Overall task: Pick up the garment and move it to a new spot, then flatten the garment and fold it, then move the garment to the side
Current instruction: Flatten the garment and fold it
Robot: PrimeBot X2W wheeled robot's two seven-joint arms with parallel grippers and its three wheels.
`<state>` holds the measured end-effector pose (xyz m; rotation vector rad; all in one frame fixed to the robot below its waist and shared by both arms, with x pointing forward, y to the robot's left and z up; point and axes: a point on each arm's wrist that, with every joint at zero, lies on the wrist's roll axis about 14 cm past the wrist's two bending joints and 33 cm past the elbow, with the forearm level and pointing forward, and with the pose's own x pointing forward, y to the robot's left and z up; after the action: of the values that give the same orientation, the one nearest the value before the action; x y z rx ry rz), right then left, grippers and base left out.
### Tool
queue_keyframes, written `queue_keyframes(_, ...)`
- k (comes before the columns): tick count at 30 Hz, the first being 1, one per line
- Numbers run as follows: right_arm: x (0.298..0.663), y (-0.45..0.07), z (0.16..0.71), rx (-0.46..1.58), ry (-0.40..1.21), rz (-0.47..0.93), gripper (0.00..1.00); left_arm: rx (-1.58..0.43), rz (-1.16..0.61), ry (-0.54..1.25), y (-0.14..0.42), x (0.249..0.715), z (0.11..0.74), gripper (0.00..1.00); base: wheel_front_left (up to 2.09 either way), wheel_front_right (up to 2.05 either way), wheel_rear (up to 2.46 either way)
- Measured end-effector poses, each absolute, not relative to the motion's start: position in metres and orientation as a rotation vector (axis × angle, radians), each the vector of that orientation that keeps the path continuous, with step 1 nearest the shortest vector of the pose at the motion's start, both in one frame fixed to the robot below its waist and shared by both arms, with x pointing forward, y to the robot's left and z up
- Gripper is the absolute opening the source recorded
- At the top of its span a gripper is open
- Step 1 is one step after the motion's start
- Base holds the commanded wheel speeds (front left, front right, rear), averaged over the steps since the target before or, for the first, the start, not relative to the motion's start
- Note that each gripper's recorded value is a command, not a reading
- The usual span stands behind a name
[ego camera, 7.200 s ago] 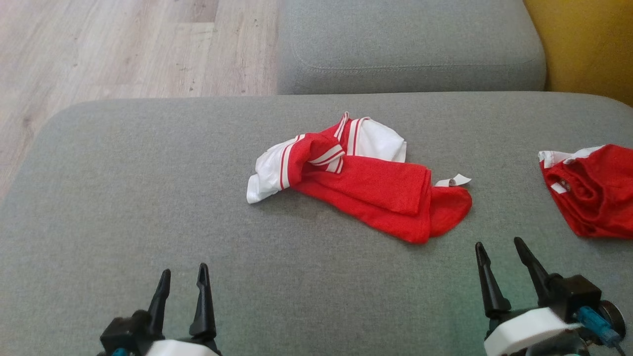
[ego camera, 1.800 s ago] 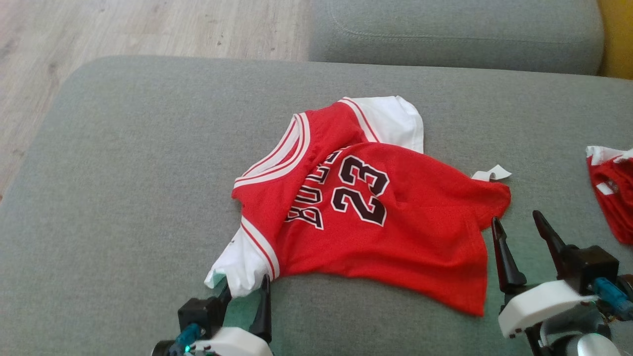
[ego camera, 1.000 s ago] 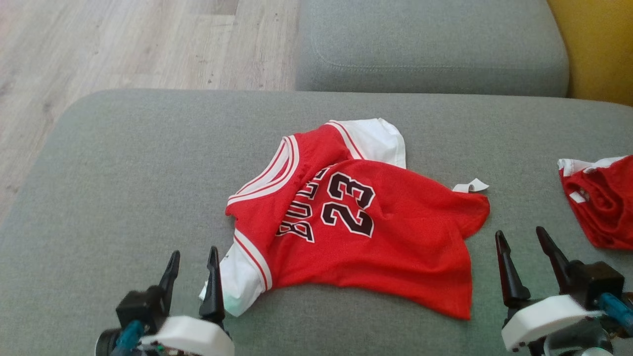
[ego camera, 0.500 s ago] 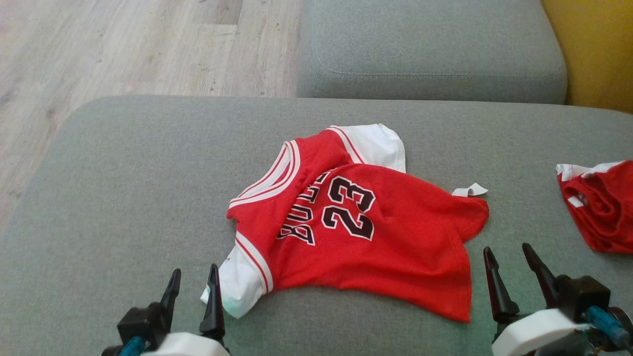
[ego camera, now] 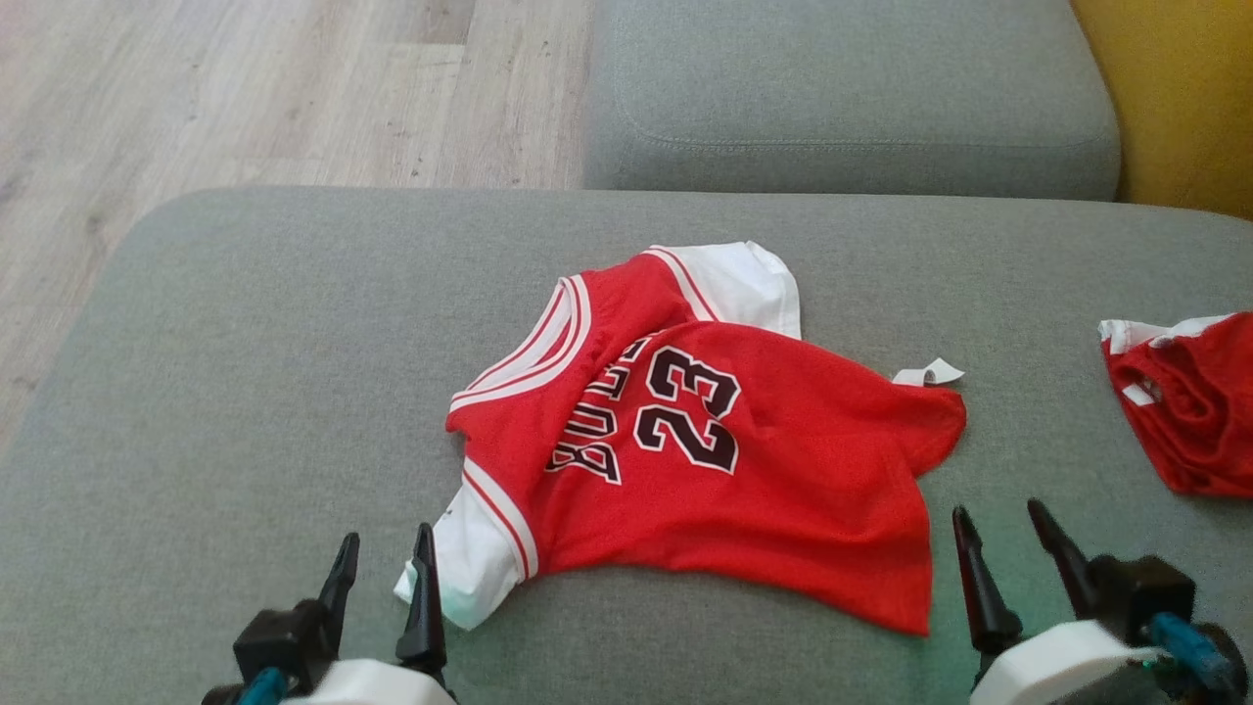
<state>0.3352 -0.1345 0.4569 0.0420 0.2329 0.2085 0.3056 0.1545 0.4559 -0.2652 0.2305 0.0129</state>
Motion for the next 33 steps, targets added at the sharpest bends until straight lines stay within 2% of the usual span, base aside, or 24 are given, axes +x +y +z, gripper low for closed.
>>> queue_keyframes(8,0.307,-0.132,0.390,0.049,0.479,0.217,1.00,-0.265,0.025,0.251,0.157,0.304,0.450,1.00,0.00,0.00,0.00)
queue_keyframes(14,0.297,-0.114,0.364,0.051,0.575,0.274,1.00,-0.261,0.049,0.265,0.163,0.304,0.446,1.00,0.00,0.00,0.00)
queue_keyframes(19,0.302,-0.108,0.357,0.046,0.600,0.293,1.00,-0.259,0.064,0.272,0.167,0.304,0.444,1.00,0.00,0.00,0.00)
queue_keyframes(20,0.305,-0.106,0.356,0.044,0.602,0.297,0.78,-0.257,0.067,0.273,0.168,0.304,0.444,1.00,0.00,0.00,0.00)
queue_keyframes(21,0.308,-0.105,0.356,0.044,0.601,0.302,0.42,-0.256,0.070,0.275,0.169,0.305,0.443,1.00,0.00,0.00,0.00)
queue_keyframes(22,0.310,-0.103,0.356,0.047,0.602,0.306,0.25,-0.254,0.072,0.277,0.170,0.305,0.442,1.00,0.00,0.00,0.00)
queue_keyframes(23,0.312,-0.102,0.356,0.050,0.603,0.308,0.02,-0.252,0.073,0.280,0.171,0.305,0.442,1.00,0.00,0.00,0.00)
queue_keyframes(29,0.321,-0.104,0.358,0.066,0.588,0.292,0.00,-0.250,0.078,0.291,0.173,0.307,0.438,1.00,0.00,0.00,0.00)
queue_keyframes(33,0.329,-0.125,0.364,0.065,0.553,0.225,0.00,-0.248,0.071,0.309,0.172,0.308,0.434,1.00,0.00,0.00,0.00)
